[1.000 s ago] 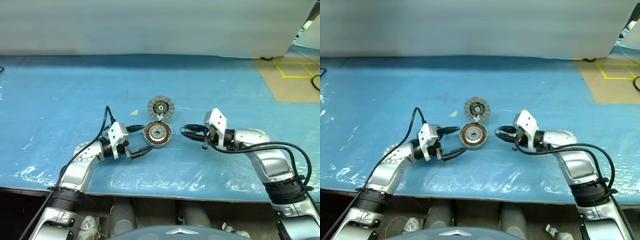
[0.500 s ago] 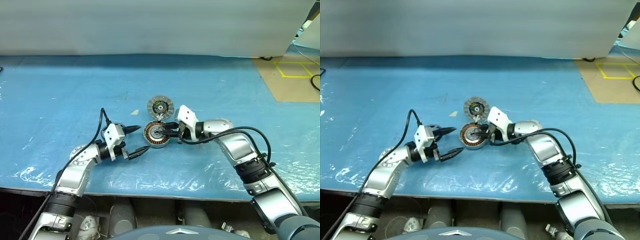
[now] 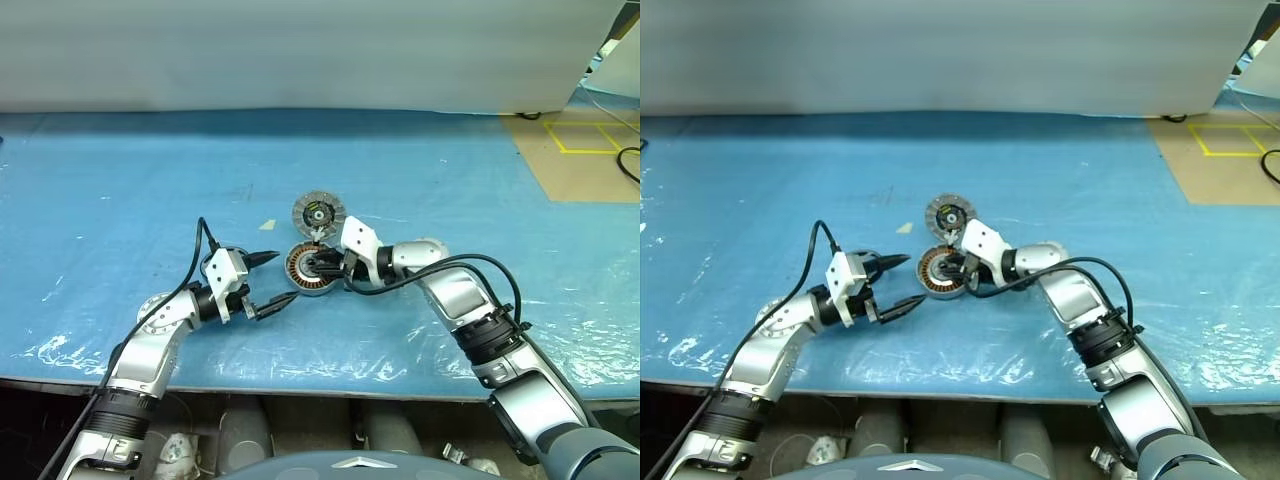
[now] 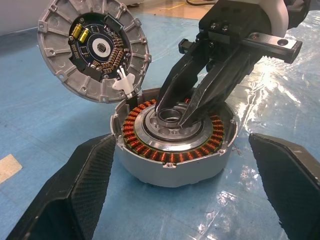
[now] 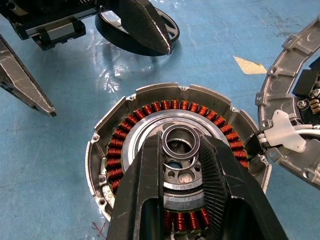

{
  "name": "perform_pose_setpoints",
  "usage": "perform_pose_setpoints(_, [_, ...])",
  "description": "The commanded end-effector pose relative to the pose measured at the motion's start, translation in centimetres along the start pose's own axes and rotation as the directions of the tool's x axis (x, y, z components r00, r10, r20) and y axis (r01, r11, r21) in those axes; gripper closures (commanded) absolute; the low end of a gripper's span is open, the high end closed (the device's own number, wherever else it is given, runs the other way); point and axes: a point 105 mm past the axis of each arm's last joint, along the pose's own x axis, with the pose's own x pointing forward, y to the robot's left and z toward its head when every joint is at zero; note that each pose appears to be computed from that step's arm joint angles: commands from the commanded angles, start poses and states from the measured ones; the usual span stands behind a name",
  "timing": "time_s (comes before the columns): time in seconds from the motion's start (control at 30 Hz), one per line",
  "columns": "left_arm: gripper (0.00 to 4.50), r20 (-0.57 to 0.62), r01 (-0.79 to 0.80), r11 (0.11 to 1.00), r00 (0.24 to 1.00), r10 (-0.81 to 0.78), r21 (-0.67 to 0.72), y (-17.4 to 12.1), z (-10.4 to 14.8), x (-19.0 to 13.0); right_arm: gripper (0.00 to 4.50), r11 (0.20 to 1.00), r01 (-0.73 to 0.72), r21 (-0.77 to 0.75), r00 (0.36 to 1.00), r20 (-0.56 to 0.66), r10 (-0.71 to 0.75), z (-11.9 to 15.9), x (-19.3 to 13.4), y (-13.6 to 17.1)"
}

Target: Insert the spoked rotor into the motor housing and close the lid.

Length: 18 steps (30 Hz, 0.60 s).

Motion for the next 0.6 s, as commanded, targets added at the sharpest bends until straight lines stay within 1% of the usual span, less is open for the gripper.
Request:
perform_pose_setpoints(0.03, [0.0,0.026,-0.006,0.999,1.0,0.005,0.04,0.08,1.07,-0.24,3.85,0.999,-0.003,-0.037,1.0,0.006,0.004,0.64,0.01,-0.21])
perform_pose_setpoints(0.6, [0.0,0.023,0.004,0.999,1.0,-0.005,0.044,0.18,1.17,-0.02,3.85,0.999,-0.011,-0.03,1.0,-0.018,0.01,0.38,-0.21,-0.23])
